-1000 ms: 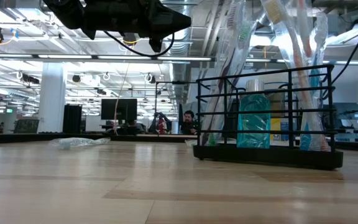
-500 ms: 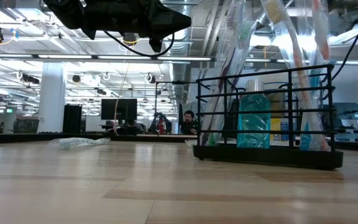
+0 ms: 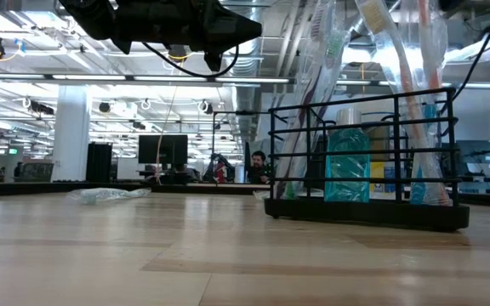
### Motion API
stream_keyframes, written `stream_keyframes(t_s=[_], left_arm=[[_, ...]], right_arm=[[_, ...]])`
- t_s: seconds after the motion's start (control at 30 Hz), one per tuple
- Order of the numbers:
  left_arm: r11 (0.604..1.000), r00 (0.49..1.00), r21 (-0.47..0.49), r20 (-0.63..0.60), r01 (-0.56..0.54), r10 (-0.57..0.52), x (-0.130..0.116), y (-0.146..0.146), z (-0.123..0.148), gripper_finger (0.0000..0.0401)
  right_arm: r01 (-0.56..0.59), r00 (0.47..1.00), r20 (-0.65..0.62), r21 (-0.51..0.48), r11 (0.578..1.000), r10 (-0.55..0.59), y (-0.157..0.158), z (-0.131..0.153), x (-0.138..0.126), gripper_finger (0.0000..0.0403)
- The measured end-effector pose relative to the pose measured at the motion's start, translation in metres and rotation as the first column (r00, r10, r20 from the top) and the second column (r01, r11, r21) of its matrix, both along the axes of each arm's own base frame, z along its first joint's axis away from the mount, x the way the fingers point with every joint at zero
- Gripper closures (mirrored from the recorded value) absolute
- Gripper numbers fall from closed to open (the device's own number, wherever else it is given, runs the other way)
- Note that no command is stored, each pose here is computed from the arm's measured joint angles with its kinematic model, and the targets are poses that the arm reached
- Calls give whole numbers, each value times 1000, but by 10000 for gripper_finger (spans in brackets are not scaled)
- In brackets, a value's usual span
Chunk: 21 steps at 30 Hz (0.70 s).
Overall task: Pick & Place toothbrushing station
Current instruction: Put the orange toothbrush into the mesh organizer
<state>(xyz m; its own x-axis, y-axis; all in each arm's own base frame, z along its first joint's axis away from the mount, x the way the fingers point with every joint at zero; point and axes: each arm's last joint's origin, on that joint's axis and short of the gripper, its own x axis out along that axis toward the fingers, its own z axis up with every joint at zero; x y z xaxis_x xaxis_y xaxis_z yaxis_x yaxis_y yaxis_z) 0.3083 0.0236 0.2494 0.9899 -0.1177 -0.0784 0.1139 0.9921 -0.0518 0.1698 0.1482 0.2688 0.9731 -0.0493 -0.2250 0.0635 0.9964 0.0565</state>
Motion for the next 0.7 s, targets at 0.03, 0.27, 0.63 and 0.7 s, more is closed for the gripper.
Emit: stream_keyframes(t_s=[0.03, 0.27, 0.63, 0.7], left_arm=[[1000, 1000, 0, 0, 0, 0, 0, 0, 0, 380], [1000, 1000, 0, 0, 0, 0, 0, 0, 0, 380], [1000, 1000, 0, 0, 0, 0, 0, 0, 0, 380], [1000, 1000, 0, 0, 0, 0, 0, 0, 0, 380]], right_arm=[[1, 1000, 1, 0, 1000, -1, 0, 0, 0, 400], [16, 999, -28, 4, 1000, -16, 4, -8, 3, 400], [101, 993, -63, -26, 995, -102, 19, -33, 11, 399], [125, 990, -61, -39, 991, -127, 22, -38, 10, 399]])
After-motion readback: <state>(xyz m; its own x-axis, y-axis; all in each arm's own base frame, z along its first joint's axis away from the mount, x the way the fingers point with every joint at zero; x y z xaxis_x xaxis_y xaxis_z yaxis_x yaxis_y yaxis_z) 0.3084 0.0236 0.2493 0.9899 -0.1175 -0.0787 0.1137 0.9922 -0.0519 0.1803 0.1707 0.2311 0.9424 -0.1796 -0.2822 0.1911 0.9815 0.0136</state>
